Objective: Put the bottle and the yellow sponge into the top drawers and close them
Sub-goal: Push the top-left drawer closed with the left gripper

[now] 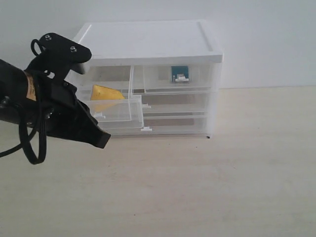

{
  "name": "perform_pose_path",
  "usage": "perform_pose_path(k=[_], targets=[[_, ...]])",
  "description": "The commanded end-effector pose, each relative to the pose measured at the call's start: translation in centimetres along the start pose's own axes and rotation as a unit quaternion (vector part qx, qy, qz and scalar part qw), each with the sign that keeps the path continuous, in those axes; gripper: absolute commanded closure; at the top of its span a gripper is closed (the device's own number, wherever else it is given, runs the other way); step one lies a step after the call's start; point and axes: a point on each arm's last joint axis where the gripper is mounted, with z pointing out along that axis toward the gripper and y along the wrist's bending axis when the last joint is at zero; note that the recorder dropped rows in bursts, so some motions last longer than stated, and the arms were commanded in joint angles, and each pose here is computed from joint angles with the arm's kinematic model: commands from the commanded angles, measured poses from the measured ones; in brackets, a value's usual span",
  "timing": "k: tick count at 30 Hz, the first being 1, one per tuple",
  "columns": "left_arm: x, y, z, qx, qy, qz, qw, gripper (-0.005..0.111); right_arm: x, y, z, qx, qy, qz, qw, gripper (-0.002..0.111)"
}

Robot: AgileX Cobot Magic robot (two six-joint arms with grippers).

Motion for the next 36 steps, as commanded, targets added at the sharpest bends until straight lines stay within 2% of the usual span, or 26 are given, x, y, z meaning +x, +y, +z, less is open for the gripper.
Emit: perform_pose_path(k=[1, 5, 12, 17, 24, 28, 36], targets=[[-0.4, -0.5, 1.7, 0.007, -0.023, 0.012, 1.000, 0.103, 0.0, -0.1, 0.0, 0.005, -0.003, -0.002, 1.000, 0.108], [-0.5, -0.3, 3.1, -0.011, -0.030, 0.025, 0.999, 0.103, 0.0, -0.1, 0.0, 0.005, -0.003, -0.002, 1.000, 0.108], [-1.1, 0.5, 3.3, -0.048, -0.057, 0.035, 0.997, 0.103, 0.0, -0.1, 0.0, 0.005, -0.003, -0.002, 1.000, 0.108], [-1.6, 2.8, 3.9, -0.052, -0.097, 0.007, 0.994, 0.103, 0.0, -0.1, 0.0, 0.005, -0.003, -0.002, 1.000, 0.108], [-2.3, 3.8, 5.7, -0.023, -0.155, 0.015, 0.988, 0.103, 0.0, -0.1, 0.0, 0.005, -0.003, -0.002, 1.000, 0.108], [-2.8, 5.5, 6.9, -0.035, -0.157, 0.000, 0.987, 0.103, 0.0, -0.1, 0.0, 0.005, -0.003, -0.002, 1.000, 0.108], [-4.5, 7.5, 8.9, -0.044, -0.175, -0.007, 0.983, 0.103, 0.0, -0.1, 0.0, 0.005, -0.003, -0.002, 1.000, 0.108]])
